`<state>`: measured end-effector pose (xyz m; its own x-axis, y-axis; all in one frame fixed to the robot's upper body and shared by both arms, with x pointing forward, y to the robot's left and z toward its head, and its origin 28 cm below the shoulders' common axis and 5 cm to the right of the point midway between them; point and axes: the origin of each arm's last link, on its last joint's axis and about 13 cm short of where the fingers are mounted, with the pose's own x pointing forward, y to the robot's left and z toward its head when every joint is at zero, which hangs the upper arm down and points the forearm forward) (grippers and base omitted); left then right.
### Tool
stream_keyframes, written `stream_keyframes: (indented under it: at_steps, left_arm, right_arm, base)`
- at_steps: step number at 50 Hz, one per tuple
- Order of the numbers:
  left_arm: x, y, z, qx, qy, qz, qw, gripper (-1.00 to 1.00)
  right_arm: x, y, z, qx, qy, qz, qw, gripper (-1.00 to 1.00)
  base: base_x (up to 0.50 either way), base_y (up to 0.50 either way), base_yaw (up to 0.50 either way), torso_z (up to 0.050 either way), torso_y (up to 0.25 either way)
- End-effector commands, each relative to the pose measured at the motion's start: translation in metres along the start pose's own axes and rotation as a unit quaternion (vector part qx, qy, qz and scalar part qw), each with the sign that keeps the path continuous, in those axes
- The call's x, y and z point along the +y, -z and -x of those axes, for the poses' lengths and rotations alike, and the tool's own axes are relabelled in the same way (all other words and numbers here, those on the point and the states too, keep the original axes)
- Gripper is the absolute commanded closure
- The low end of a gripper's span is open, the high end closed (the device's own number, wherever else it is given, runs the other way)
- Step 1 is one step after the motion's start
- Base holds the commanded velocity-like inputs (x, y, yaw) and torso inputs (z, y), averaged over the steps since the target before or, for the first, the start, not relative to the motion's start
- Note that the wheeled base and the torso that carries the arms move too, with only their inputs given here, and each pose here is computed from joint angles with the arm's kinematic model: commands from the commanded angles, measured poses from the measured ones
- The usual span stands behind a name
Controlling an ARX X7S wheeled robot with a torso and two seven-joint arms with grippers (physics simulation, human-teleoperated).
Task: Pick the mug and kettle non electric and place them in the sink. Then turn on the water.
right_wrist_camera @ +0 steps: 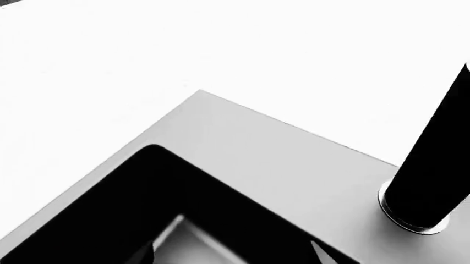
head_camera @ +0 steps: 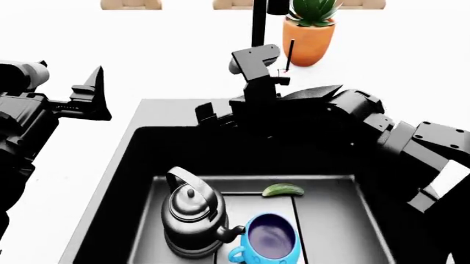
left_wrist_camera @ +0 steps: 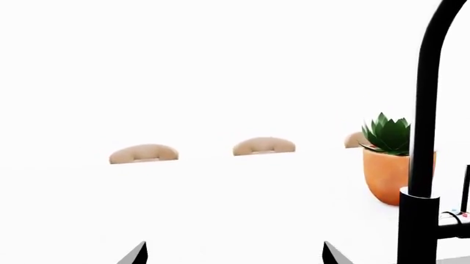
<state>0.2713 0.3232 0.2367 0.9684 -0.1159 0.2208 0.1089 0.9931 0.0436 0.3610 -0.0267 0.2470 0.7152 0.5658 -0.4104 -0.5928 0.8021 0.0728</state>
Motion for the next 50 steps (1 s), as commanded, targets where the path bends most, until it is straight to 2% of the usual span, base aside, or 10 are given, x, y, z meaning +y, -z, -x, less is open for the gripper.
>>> stream_keyframes:
  at_steps: [1,17,31,37,50]
  left_arm:
    - [-0.014,0.002,-0.01,0.013,0.039,0.008,0.999,-1.0]
    - [-0.014,0.002,-0.013,0.012,0.043,0.006,0.999,-1.0]
    - [-0.013,0.001,-0.013,0.009,0.042,0.005,0.999,-1.0]
    - [-0.017,-0.004,-0.02,0.002,0.042,0.009,0.999,-1.0]
    - [-0.03,-0.013,-0.06,0.014,0.028,0.002,0.999,-1.0]
  right_arm:
    - [-0.027,0.005,0.05,-0.008,0.066,-0.03,0.997,-1.0]
    - [-0.059,0.004,0.109,-0.059,0.169,-0.058,0.982,-1.0]
    - [-0.071,-0.008,0.132,-0.097,0.22,-0.061,0.969,-1.0]
    - [-0.087,-0.022,0.126,-0.115,0.252,-0.058,0.959,-1.0]
    - [-0.106,-0.045,0.097,-0.139,0.273,-0.039,0.951,-1.0]
  base:
    - [0.0,0.0,0.0,0.0,0.0]
    - [0.0,0.0,0.0,0.0,0.0]
    - [0.0,0.0,0.0,0.0,0.0]
    - [0.0,0.0,0.0,0.0,0.0]
    - [0.0,0.0,0.0,0.0,0.0]
